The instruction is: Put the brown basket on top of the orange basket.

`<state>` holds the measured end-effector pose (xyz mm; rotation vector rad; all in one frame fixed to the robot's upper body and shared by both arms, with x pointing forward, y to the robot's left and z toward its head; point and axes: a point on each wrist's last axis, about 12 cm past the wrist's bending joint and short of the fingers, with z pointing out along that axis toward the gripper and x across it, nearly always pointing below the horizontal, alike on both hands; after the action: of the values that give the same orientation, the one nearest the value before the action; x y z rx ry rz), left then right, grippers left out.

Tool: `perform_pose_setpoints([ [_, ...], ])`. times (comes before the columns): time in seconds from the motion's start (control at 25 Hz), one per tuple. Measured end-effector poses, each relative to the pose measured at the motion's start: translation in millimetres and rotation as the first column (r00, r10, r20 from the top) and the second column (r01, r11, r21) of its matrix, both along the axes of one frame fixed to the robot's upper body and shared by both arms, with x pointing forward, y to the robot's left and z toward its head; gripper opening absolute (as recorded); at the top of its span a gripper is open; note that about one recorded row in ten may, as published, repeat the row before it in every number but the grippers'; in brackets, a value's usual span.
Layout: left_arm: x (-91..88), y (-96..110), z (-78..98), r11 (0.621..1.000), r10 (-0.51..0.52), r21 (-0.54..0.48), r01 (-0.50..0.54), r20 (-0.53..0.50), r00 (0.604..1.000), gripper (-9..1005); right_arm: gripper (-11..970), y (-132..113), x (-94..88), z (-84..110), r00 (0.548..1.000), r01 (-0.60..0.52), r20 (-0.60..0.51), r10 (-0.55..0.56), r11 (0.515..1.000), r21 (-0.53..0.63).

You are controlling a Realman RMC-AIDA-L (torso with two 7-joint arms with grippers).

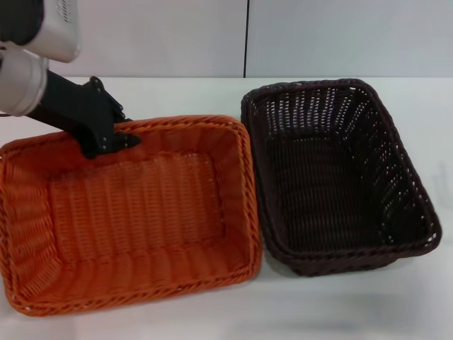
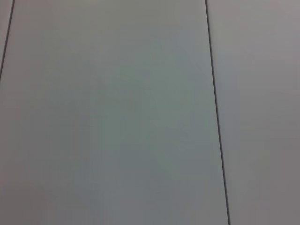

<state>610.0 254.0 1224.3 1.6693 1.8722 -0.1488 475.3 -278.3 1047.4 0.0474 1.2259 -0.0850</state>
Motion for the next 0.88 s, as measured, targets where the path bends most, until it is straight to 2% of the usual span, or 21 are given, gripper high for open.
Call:
perform_pose_setpoints([
  [0.08,7.5,-4.5,-8.2,1.0,0.002,0.013,-0.002,0.008,1.0,198,702,-0.1,0.2,-0.2,1.0,0.0,-0.002,0.0,1.0,-0.001],
  [0.16,7.5,-4.5,-8.2,1.0,0.002,0.013,-0.002,0.008,1.0,201,702,-0.3,0.3,-0.5,1.0,0.0,-0.003,0.0,1.0,-0.003],
  [0.24,18.6,-12.7,-19.3,1.0,0.019,0.024,-0.019,0.013,1.0,205,702,-0.7,0.3,-0.9,1.0,0.0,-0.005,0.0,1.0,-0.006],
  [0.4,21.2,-16.0,-21.1,0.999,0.023,0.025,-0.024,0.015,1.0,211,702,-1.6,-0.2,-1.7,1.0,0.001,-0.008,-0.001,1.0,-0.01],
  [0.48,26.9,-29.5,-25.5,0.999,0.037,0.024,-0.039,0.07,0.997,215,702,-2.1,-0.8,-2.1,1.0,0.003,-0.009,-0.003,1.0,-0.011],
  [0.76,31.2,-47.0,-33.8,0.997,0.044,0.063,-0.052,0.119,0.992,226,702,-4.0,-3.8,-3.9,1.0,0.01,-0.016,-0.01,1.0,-0.012],
  [0.84,31.5,-48.2,-34.9,0.997,0.047,0.062,-0.055,0.129,0.991,421,702,-4.4,-4.7,-4.3,1.0,0.012,-0.018,-0.012,1.0,-0.012],
  [0.88,31.5,-48.2,-34.9,0.997,0.047,0.062,-0.055,0.129,0.991,468,702,-4.4,-4.7,-4.3,1.0,0.012,-0.018,-0.012,1.0,-0.012],
])
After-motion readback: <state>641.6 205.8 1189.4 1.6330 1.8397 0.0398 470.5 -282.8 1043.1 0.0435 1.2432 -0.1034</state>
